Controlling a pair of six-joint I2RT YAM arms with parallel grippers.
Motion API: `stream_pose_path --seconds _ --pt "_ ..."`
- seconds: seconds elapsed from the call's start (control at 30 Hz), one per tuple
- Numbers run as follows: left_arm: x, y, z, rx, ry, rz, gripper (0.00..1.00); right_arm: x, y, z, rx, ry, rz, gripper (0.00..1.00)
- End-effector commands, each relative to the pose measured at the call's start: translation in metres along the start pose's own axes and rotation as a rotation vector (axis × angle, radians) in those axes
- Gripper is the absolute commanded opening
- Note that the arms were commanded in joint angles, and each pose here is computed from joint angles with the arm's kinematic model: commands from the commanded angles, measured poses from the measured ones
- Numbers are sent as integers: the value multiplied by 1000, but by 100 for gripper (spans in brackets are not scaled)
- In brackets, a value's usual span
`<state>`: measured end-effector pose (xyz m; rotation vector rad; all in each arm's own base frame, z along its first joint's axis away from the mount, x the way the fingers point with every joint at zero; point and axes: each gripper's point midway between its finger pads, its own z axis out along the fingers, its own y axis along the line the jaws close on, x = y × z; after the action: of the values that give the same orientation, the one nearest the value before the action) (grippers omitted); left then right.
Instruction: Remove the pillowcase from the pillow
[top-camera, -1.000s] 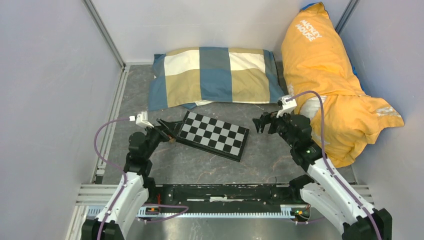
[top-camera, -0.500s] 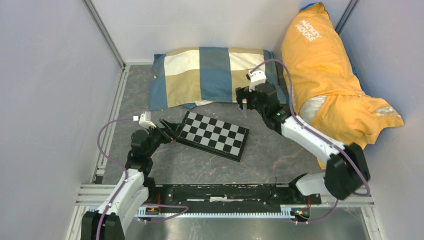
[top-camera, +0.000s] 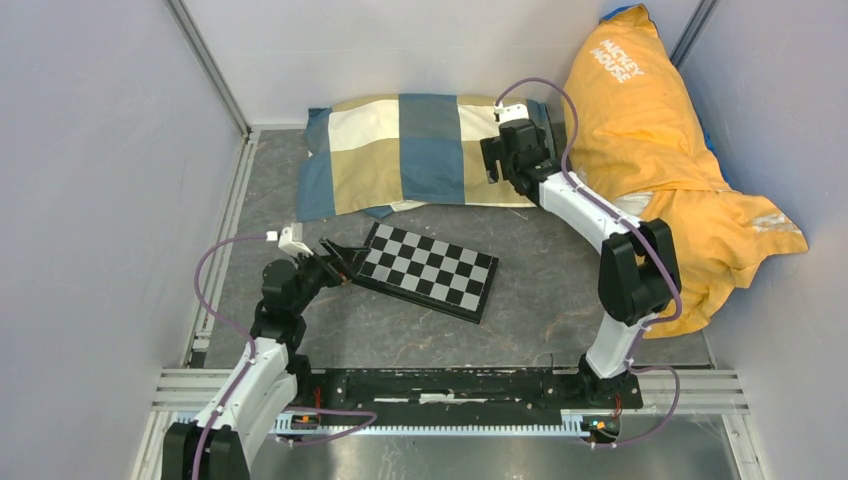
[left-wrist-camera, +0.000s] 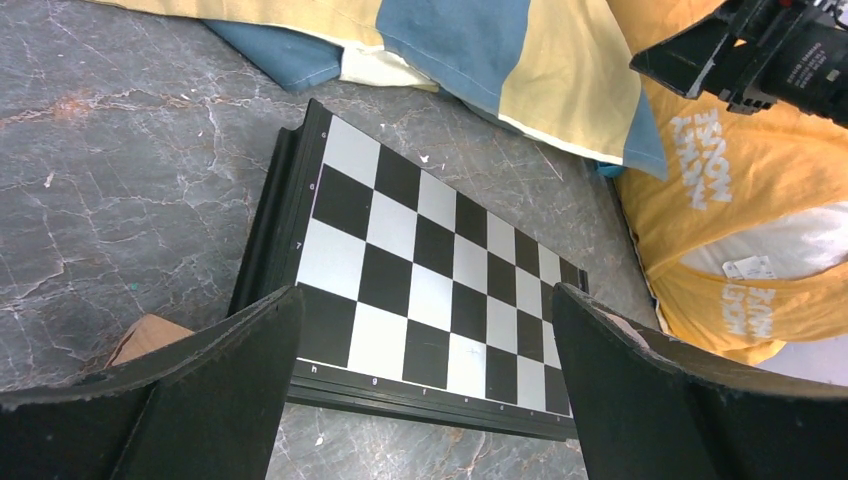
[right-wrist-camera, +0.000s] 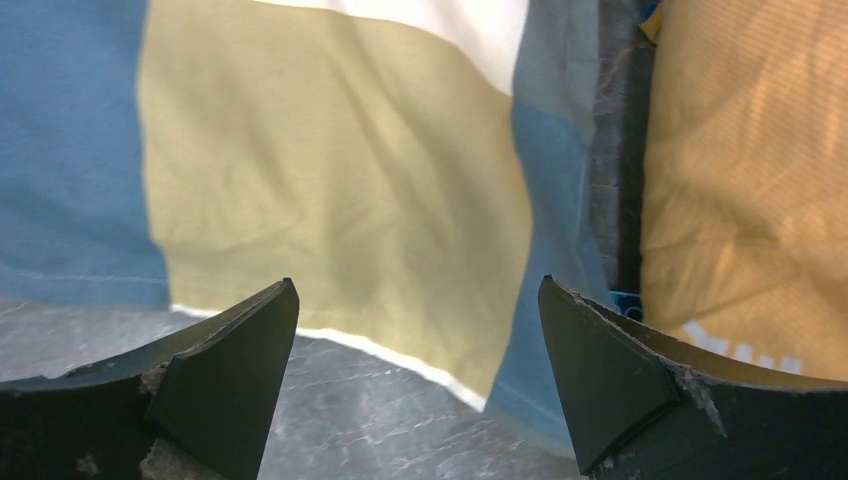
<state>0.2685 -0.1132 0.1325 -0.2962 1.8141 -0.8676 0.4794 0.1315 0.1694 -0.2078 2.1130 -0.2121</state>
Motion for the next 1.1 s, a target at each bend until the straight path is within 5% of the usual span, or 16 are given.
stream_pose_path --seconds 0.0,0.23,0.37,0.5,0.53,0.57,0.6,0.83,1.07 --pt "-8 -6 2 19 -14 49 100 -3 -26 17 71 55 -32 97" --pt "-7 -6 2 16 -12 41 100 8 -45 46 179 141 -123 92" --pt "-8 -6 2 17 -15 44 100 16 -53 65 161 177 -121 76" --pt "-8 -6 2 17 -16 44 100 18 -44 73 117 211 -137 50" --pt "-9 -7 2 19 -16 44 100 16 -40 70 88 221 -137 34" --pt "-9 -7 2 18 -15 46 100 13 -37 66 68 218 -129 8" --pt "-8 -6 1 13 -11 49 100 6 -36 58 54 200 -118 0" --pt "-11 -6 0 9 -22 57 100 -76 -21 -30 2 -48 -134 0" --pt "-13 -9 -2 20 -29 75 100 -167 16 -149 -298 -350 -68 0"
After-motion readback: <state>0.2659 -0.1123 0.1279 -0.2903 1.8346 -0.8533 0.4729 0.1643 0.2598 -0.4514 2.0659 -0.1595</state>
